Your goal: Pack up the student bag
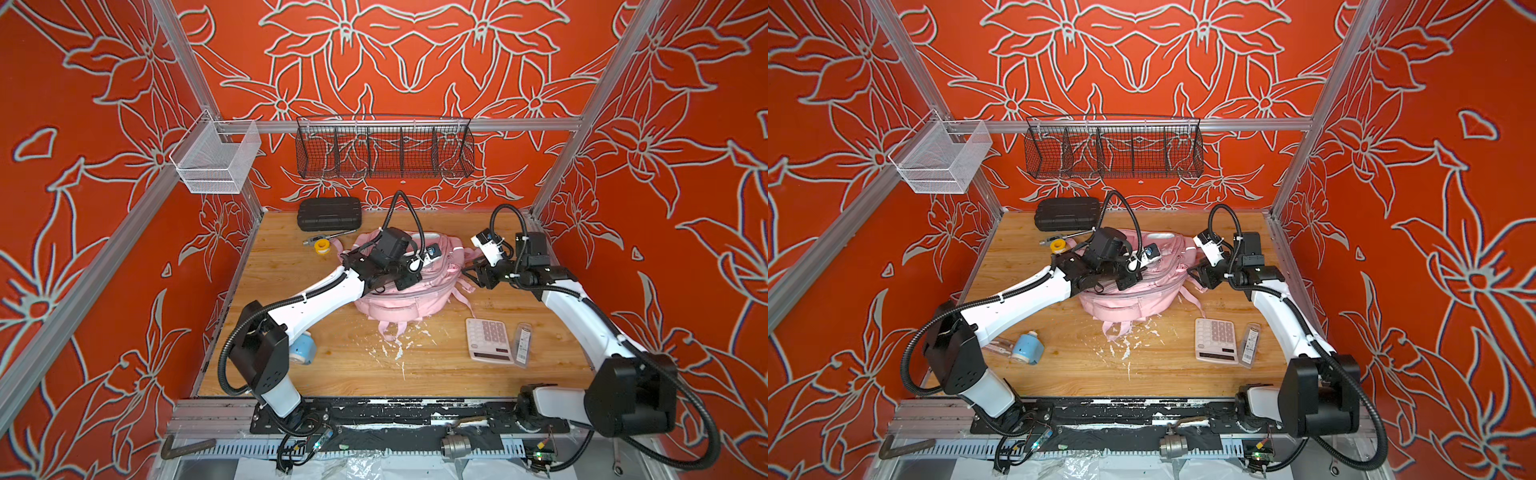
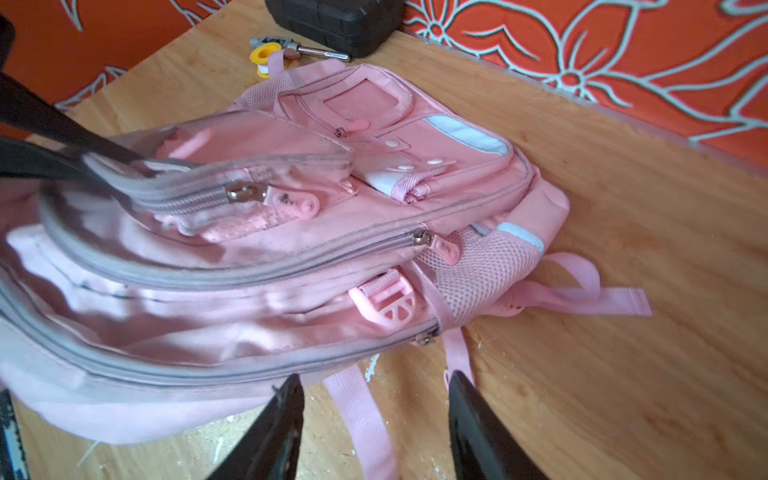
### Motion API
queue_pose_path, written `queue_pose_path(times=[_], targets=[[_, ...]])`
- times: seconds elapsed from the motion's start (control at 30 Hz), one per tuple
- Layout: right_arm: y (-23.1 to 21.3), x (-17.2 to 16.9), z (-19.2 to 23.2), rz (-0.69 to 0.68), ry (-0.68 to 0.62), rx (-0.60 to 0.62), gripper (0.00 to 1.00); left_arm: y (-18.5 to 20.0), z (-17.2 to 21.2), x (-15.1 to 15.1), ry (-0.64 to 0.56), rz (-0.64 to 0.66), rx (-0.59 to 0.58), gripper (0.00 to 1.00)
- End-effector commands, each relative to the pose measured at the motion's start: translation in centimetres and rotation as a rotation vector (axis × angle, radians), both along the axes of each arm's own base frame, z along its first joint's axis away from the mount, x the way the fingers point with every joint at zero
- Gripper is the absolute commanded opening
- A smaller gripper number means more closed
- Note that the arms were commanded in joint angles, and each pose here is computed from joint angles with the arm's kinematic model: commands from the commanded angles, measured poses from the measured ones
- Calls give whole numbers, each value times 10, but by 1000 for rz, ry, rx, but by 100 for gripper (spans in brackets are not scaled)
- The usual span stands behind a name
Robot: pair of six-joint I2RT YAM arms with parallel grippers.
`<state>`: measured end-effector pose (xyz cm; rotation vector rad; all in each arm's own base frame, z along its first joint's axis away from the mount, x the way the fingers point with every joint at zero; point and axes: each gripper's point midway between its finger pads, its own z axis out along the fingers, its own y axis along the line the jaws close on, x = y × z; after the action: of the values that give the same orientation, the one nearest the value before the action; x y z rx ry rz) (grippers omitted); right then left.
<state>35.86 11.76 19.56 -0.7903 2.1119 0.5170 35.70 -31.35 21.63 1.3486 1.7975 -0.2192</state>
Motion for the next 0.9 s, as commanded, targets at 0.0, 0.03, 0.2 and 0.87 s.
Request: queue_pose_path(times=[0.0, 0.03, 0.2, 0.87], targets=[[10, 10, 5, 141, -50, -35, 53, -6, 48, -2, -125, -64, -114, 0], [13, 15, 4, 152, -37, -23, 51, -4, 48, -4, -130, -69, -118, 0], [29, 30, -9, 235, -20, 44, 49, 6, 57, -7, -152, -79, -160, 0], [65, 22, -73, 533, 179, 55, 45, 25, 60, -20, -167, -173, -232, 0]])
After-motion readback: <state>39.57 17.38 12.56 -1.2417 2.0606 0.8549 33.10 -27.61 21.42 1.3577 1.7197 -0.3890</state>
